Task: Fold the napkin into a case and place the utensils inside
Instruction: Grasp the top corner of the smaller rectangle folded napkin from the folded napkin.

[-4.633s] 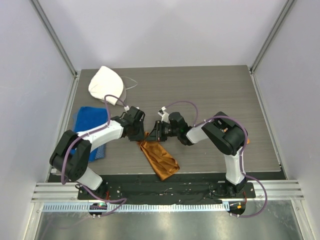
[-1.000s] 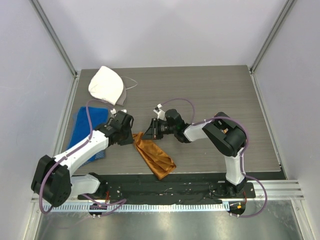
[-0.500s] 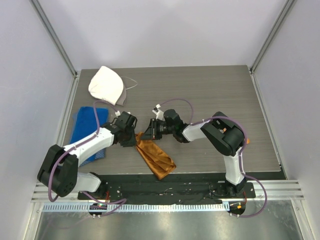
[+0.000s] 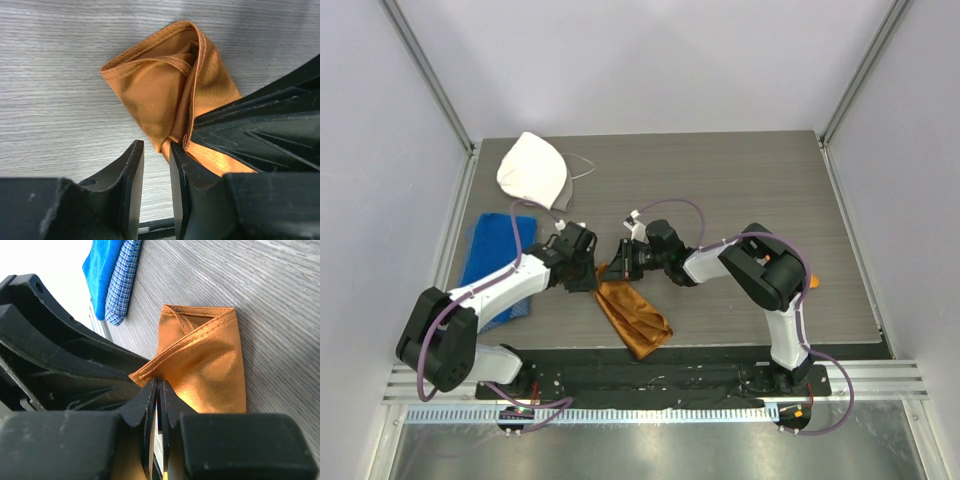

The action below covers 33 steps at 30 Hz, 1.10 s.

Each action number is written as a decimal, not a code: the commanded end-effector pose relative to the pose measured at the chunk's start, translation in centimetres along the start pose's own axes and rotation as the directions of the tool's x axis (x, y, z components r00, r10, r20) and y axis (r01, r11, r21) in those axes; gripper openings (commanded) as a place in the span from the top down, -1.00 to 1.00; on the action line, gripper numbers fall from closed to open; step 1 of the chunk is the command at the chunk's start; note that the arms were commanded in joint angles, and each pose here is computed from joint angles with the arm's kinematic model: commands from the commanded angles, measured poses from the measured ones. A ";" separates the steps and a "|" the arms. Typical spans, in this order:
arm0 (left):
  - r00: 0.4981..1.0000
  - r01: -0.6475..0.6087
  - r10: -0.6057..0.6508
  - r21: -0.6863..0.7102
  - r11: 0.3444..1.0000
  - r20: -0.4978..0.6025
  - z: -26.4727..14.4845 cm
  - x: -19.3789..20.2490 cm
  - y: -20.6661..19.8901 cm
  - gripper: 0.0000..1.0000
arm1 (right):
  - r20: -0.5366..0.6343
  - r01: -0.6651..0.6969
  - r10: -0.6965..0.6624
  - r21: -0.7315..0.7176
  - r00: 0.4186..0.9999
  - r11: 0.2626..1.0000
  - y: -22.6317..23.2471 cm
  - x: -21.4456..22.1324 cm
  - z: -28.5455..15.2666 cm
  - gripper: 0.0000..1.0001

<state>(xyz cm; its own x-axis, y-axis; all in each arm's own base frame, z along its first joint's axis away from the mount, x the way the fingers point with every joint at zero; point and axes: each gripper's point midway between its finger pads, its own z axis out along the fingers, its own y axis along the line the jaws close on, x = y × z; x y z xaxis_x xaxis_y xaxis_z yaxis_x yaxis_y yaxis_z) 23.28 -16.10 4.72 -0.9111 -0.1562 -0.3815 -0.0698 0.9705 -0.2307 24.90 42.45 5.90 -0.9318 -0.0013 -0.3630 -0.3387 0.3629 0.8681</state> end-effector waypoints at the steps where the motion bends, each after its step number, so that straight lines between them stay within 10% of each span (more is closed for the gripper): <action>1: 0.999 -0.008 0.005 0.055 0.998 0.041 -1.0 -1.3 -1.8 0.35 | 0.019 0.035 -0.034 -0.048 0.999 0.998 1.6 -0.9 0.4 0.74; 33: 0.997 -0.044 0.046 -0.032 0.999 0.069 -0.3 -2.9 -1.1 0.53 | 0.010 0.033 -0.033 -0.049 0.999 0.998 1.7 -0.8 0.6 0.75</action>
<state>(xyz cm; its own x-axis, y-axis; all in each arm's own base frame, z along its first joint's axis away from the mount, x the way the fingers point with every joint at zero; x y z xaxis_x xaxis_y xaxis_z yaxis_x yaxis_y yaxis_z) 25.50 -15.67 5.12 -0.8959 -0.1191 -0.4280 -0.0675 0.9887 -0.1337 24.88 42.57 6.01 -0.9316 -0.0020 -0.3636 -0.3399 0.3602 0.8688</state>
